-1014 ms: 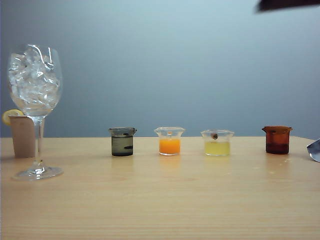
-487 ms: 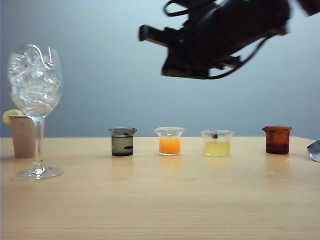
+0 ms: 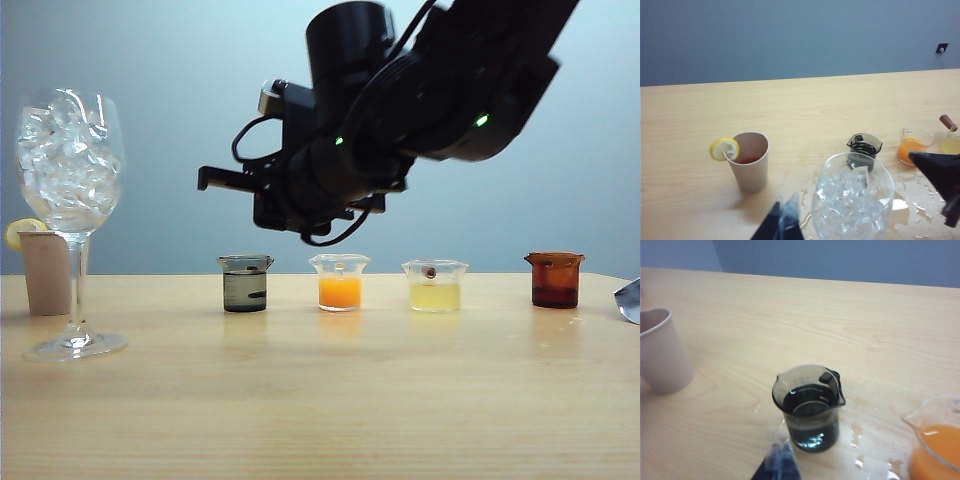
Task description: Pick up the first measuring cup from the left, pour the coconut rum inside into the goblet, and finally put the measuring cup back in its original place.
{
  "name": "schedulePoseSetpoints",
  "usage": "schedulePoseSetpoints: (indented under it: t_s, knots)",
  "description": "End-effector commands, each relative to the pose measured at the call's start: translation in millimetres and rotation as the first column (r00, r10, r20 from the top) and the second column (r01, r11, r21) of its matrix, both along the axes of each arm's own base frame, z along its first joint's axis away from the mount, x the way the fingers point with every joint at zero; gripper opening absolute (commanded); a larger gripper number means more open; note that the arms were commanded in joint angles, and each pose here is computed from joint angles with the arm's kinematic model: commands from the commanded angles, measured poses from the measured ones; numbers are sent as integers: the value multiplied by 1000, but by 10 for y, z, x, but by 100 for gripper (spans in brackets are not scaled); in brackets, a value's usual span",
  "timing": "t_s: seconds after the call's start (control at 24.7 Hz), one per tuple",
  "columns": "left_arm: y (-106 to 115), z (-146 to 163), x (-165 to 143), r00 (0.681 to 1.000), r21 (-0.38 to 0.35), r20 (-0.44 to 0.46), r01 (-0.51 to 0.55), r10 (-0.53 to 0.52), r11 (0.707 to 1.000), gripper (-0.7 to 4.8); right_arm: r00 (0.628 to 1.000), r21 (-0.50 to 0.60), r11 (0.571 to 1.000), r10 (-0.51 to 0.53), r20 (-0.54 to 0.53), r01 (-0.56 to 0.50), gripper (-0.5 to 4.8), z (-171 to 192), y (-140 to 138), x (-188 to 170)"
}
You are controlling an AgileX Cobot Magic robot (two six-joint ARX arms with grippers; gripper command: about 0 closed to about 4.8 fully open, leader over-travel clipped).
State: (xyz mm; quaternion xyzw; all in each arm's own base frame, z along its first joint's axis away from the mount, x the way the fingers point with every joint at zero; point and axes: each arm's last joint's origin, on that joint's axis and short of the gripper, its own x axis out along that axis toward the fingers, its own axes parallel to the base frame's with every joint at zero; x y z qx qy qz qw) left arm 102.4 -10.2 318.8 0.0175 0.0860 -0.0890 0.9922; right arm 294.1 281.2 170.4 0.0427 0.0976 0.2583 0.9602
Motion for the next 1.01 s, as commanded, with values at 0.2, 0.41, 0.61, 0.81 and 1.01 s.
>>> schedulePoseSetpoints:
  t_s: [0.2, 0.41, 0.61, 0.81, 1.01]
  knots:
    - [-5, 3, 17, 1000, 17, -4, -6, 6, 1000, -5, 1000, 40, 999, -14, -18, 14, -6, -115, 143, 135]
    - [-7, -41, 42, 999, 21, -49, -4, 5, 1000, -5, 998, 16, 998, -61, -30, 61, -4, -144, 157, 170]
    - [-5, -62, 29, 997, 22, -71, -4, 6, 1000, -4, 998, 12, 999, -44, -36, 44, 365, -158, 190, 139]
    - [-6, -62, 30, 997, 22, -71, -2, 4, 1000, -4, 999, 0, 1000, -18, -46, 18, 447, -236, 297, 76]
    - [-5, -62, 30, 997, 22, -71, -4, 5, 1000, -4, 999, -4, 1000, -15, -48, 15, 477, -362, 341, 60]
